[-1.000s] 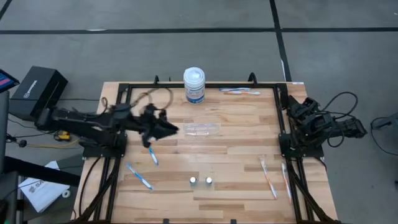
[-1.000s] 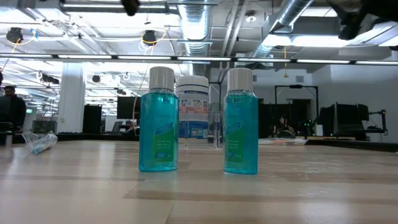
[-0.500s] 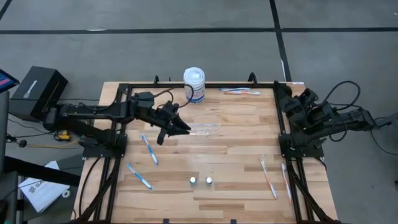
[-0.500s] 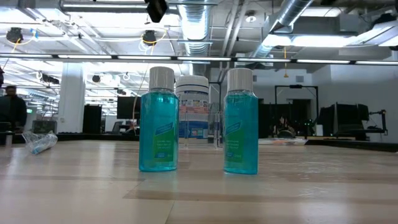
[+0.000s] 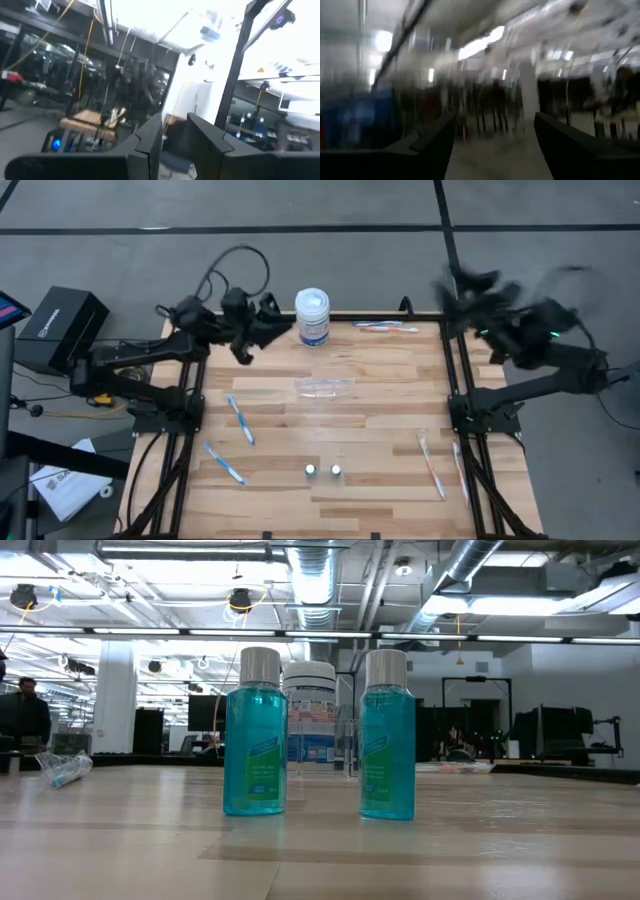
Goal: Pick & Place toothbrushing station
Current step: Put the left mouthwash into the transparent organizer
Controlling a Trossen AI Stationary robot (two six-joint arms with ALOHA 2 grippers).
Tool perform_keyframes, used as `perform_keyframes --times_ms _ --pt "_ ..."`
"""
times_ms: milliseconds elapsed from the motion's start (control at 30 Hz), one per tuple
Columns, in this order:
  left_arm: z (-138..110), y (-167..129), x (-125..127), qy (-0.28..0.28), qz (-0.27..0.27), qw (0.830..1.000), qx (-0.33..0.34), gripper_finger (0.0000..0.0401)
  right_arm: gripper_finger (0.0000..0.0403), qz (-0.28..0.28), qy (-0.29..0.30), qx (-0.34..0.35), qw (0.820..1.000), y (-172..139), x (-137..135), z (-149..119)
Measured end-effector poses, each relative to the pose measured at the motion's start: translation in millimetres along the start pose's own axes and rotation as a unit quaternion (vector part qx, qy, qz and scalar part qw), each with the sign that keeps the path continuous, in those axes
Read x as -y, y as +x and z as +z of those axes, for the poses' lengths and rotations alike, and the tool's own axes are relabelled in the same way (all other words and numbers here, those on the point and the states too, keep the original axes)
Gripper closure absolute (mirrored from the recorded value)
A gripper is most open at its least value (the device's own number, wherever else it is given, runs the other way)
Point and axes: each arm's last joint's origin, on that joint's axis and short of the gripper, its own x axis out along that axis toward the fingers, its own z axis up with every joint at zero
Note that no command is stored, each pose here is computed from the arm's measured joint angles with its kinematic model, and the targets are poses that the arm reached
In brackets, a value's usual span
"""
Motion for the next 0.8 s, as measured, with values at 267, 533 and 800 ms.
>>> perform_keyframes --times_ms 267,533,800 --pt "-43 -8 -10 -0.071 0.114 0.935 -0.328 0.0316 0.0188 0.119 -0.087 -0.298 0.943 43 -25 -3" --pt "-103 1 12 -0.077 0.111 0.866 -0.481 0.0316 0.0218 0.169 -0.09 -0.483 0.855 53 -28 -39" --pt "-170 14 42 -0.019 0.073 0.818 -0.57 0.0316 0.0212 0.142 -0.079 -0.514 0.842 57 -15 -52"
